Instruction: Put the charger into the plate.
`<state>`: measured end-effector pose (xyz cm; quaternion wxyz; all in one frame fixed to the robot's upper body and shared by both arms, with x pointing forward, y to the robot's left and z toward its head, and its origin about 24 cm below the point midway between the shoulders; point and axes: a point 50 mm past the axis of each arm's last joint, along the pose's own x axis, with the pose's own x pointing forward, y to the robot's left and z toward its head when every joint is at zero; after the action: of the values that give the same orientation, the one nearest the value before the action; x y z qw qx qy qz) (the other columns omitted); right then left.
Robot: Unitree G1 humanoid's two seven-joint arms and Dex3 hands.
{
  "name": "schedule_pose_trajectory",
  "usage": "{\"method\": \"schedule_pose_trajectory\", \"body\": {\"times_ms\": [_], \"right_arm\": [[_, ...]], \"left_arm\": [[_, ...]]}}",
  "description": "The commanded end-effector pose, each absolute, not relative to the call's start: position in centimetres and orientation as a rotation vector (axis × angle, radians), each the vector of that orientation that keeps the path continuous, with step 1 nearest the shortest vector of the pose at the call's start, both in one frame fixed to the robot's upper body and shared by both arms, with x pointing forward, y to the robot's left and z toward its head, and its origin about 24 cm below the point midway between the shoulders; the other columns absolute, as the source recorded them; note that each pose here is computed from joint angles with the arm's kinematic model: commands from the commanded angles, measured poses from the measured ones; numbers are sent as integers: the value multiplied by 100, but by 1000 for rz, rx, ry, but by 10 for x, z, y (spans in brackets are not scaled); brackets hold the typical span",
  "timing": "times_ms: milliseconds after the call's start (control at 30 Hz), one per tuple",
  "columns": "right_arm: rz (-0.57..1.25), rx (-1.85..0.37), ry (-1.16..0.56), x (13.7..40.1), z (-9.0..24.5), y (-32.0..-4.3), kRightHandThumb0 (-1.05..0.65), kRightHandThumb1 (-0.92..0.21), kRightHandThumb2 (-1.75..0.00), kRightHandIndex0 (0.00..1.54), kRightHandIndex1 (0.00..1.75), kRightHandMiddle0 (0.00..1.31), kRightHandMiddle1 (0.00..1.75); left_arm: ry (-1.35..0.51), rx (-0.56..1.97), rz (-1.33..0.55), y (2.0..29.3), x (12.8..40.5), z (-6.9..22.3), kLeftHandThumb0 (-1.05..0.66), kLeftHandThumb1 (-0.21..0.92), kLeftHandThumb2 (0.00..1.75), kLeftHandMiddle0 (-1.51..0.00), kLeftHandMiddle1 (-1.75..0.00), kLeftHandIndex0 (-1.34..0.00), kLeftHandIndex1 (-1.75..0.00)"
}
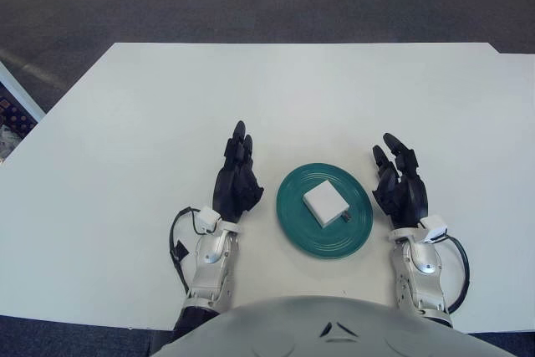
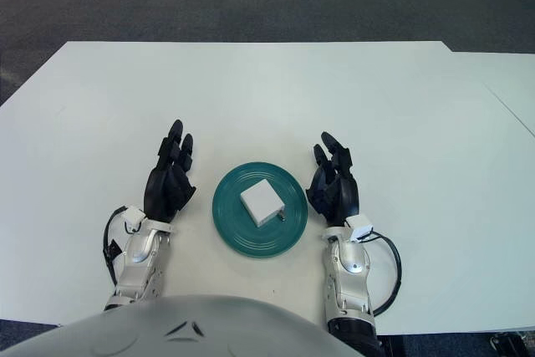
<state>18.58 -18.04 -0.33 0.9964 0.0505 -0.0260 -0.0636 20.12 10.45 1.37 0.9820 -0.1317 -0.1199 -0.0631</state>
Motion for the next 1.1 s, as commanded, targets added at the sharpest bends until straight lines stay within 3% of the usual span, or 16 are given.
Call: {"method": "schedule_pose_trajectory", "body": {"times_ms": [0, 333, 633, 1067], "right_arm": [[-166, 140, 204, 148, -44, -182, -92, -92, -84, 30, 2, 0, 64], [-162, 131, 208, 146, -43, -183, -94, -92, -85, 30, 1, 0, 64], [-149, 132, 210, 145, -43, -181, -93, -92, -84, 29, 0, 0, 63], [-129, 122, 218, 145, -43, -179, -83, -92, -84, 14, 0, 0, 48]], "left_arm": [[-54, -345, -27, 104, 167, -38, -98, 92, 99, -8, -2, -1, -34], [-43, -408, -37, 106, 146, -45, -88, 92, 93, -20, -4, 0, -52], [-73, -331, -83, 116, 148, -36, -91, 92, 92, -18, -1, 0, -43], [-35, -202, -69, 119, 143, -42, -93, 92, 92, -17, 0, 0, -40]]}}
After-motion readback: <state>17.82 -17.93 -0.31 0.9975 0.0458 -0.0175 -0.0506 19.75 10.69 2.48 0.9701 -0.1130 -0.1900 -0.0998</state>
